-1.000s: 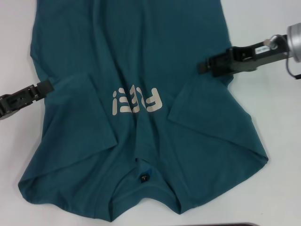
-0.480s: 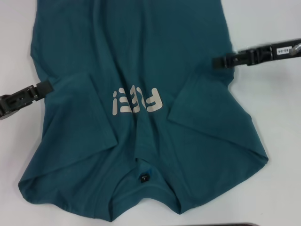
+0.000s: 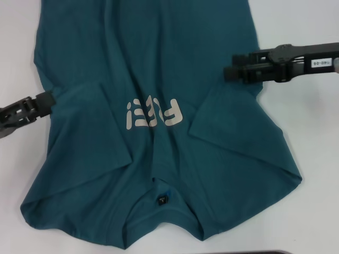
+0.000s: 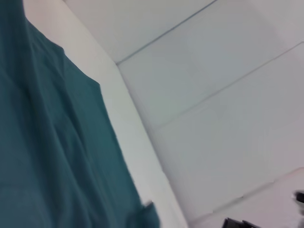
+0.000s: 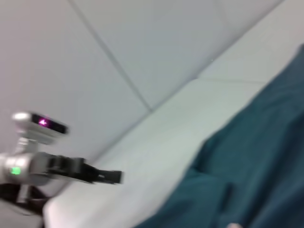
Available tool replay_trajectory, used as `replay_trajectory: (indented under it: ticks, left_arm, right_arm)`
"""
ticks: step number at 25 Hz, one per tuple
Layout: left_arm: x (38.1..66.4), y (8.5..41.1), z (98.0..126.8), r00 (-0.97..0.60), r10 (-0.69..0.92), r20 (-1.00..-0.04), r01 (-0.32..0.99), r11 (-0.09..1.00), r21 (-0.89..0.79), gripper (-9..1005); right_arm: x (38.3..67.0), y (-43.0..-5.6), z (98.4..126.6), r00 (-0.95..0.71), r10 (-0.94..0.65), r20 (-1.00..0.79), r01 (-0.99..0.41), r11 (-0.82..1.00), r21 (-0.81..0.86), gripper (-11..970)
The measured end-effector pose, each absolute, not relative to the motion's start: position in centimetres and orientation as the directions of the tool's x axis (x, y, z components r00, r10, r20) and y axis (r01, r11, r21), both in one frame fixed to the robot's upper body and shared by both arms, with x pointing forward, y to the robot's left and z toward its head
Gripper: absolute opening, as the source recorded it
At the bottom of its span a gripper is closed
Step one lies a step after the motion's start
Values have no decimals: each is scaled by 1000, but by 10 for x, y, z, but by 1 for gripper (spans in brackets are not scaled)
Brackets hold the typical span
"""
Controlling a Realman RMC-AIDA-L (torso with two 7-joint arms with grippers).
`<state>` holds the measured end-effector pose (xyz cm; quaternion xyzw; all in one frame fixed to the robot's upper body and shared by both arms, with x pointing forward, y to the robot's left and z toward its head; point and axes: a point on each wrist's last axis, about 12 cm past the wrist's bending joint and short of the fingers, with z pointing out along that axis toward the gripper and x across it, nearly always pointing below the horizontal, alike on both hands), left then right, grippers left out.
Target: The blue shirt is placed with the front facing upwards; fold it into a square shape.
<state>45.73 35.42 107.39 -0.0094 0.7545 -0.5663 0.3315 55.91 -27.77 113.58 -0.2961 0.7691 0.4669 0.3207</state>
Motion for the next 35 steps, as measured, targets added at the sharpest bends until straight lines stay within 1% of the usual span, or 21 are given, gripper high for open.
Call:
replay_trajectory:
  ticks: [1,4,8,11,15,20,24,26,27,32,35]
  left_arm:
    - [456,356,1076,-789,-386,-478,356,347,-868,941]
    - [447,362,1080,-837,-384,-389,289,293,-911,940]
    - [431,379,1078,-852,-423,-307,194,289,-938,940]
    - [420,387,1075,-857,-438,-270,145,298,-944,939]
    - [408,391,1071,-882,-419,-216,88,305,-948,939]
    - [400,391,1066,-903,-394,-172,39,324,-945,938]
    - [395,391,1062,-910,-376,-175,34,352,-935,937]
    - [394,392,1061,-907,-374,-196,51,363,-930,937]
    - [392,392,1060,-904,-365,-224,76,379,-922,937]
    - [389,393,1057,-903,-353,-246,91,404,-910,936]
    - [389,394,1056,-890,-358,-283,118,419,-900,935]
  right_arm:
    - [557,-278,1139,-629,-150,-763,-752,365,548,747]
    - [555,-280,1142,-653,-128,-746,-734,349,583,743]
    - [557,-285,1140,-693,-73,-717,-682,387,620,739]
    - [562,-291,1139,-716,-4,-698,-630,436,643,739]
    - [566,-298,1133,-741,85,-667,-555,482,678,739]
    - [566,-303,1128,-753,122,-647,-519,494,697,739]
    - [566,-304,1127,-752,131,-646,-514,497,699,738]
    - [566,-304,1127,-753,134,-645,-512,497,701,738]
    - [566,-305,1127,-753,136,-644,-511,497,702,738]
    - [565,-306,1126,-748,154,-645,-504,500,704,738]
    - [566,-306,1125,-746,160,-646,-501,504,704,738]
